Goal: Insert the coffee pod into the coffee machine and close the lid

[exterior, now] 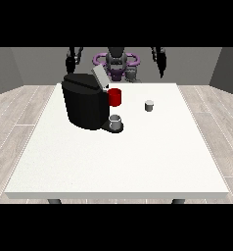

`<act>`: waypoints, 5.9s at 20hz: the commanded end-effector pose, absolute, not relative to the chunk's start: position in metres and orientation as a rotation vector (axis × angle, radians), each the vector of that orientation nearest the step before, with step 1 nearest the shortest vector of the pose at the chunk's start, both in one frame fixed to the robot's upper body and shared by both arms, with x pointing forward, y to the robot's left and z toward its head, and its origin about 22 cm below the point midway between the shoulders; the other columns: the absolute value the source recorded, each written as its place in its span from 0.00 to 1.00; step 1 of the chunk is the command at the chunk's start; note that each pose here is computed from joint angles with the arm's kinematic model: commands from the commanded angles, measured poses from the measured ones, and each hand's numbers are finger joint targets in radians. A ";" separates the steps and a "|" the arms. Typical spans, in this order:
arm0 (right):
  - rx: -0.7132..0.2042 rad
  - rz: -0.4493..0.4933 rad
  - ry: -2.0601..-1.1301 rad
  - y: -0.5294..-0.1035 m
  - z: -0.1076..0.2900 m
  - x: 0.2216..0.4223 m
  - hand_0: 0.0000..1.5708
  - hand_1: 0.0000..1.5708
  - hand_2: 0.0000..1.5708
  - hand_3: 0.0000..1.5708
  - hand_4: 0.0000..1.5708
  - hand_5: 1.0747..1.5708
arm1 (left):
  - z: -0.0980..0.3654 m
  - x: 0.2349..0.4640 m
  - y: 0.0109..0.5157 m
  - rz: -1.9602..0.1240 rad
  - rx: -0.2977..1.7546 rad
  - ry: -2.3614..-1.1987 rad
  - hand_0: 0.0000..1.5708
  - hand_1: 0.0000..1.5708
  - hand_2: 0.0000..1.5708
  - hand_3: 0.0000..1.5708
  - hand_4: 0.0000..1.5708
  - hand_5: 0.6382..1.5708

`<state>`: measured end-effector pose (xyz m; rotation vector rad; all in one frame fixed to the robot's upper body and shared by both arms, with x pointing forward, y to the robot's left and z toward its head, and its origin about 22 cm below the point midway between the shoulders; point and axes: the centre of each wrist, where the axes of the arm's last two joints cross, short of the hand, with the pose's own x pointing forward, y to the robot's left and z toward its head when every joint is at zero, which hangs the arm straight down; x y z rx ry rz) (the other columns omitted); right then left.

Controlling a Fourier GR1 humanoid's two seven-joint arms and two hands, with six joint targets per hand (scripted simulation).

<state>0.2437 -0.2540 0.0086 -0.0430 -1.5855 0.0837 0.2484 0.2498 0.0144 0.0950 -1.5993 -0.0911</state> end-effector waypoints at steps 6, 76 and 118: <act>-0.049 0.070 -1.521 -0.263 -0.007 0.236 0.00 0.00 0.00 0.00 0.00 1.00 | 0.009 0.237 0.265 -0.380 0.113 -1.613 0.00 0.00 0.00 0.00 0.00 1.00; -0.304 0.136 -1.429 -0.222 -0.030 0.300 0.00 0.00 0.00 0.00 0.00 1.00 | 0.034 0.398 0.262 -1.224 0.501 -1.331 0.92 0.92 0.91 0.86 0.34 1.00; -0.250 0.142 -1.712 -0.211 0.068 0.352 0.00 0.00 0.00 0.00 0.00 1.00 | 0.281 0.458 0.251 -1.109 0.662 -1.562 0.77 0.77 0.81 0.79 0.30 1.00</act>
